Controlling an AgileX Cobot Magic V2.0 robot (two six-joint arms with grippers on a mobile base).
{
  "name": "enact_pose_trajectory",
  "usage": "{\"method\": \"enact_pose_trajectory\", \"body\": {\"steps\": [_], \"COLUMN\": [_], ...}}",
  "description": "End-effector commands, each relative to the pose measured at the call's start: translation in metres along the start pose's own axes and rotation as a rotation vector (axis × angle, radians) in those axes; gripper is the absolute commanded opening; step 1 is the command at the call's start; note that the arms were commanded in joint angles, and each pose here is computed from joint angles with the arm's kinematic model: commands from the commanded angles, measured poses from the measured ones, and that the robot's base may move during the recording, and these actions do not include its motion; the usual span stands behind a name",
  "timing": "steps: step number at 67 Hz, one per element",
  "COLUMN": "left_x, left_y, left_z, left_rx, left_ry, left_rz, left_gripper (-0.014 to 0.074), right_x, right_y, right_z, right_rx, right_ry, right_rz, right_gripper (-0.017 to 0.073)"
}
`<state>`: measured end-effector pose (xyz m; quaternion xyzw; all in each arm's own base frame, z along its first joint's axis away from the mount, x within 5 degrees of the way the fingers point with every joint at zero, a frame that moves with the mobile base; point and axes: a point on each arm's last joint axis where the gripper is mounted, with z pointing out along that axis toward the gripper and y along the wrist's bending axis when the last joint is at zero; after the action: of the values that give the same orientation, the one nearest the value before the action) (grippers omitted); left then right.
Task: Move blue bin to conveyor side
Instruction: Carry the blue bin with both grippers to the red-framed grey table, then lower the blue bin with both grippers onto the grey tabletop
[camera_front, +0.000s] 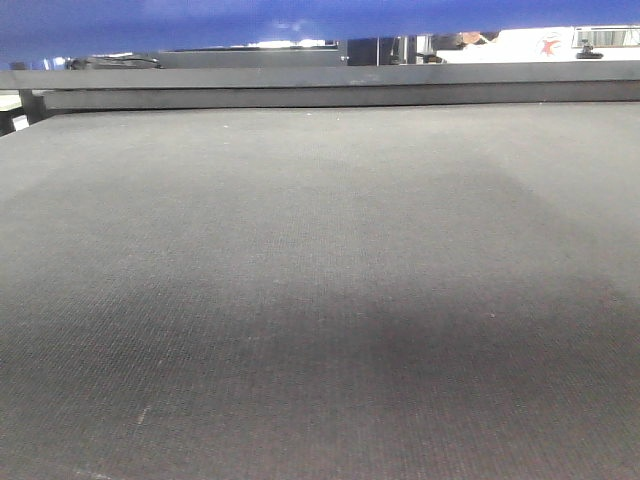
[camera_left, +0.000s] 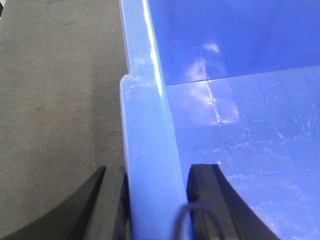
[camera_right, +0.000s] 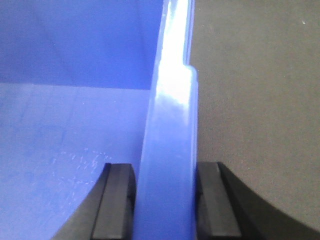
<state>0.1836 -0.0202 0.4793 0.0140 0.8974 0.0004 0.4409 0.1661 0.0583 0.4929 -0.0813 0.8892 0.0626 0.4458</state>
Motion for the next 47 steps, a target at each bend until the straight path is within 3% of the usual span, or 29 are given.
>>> {"method": "enact_pose_trajectory", "body": {"steps": [1,14,24,47], "left_x": [-0.01,-0.02,-0.03,-0.032], "left_y": [0.002,0.0,-0.005,-0.017], "left_z": [-0.011,0.004,0.029,0.123], "left_rx": [-0.014,-0.023,-0.016,-0.02], "left_ry": [-0.13,-0.171,-0.181,0.003], "left_rz": [0.025,0.043,0.053,0.082], "left_gripper": [-0.0018,-0.0018,-0.0018,-0.0018], "right_x": [-0.012,-0.017,-0.023,-0.024], "right_y": [-0.005,-0.003,-0.001,0.007], "right_z": [-0.012,-0.009,0.025,0.13], "right_rx": [0.025,0.015,0.041,0.081], "right_ry": [-0.159,-0.192,-0.118,0.114], "right_rz": [-0.027,-0.029,-0.026,-0.05], "right_gripper": [-0.008,-0.0079,-0.0079,-0.0079]}}
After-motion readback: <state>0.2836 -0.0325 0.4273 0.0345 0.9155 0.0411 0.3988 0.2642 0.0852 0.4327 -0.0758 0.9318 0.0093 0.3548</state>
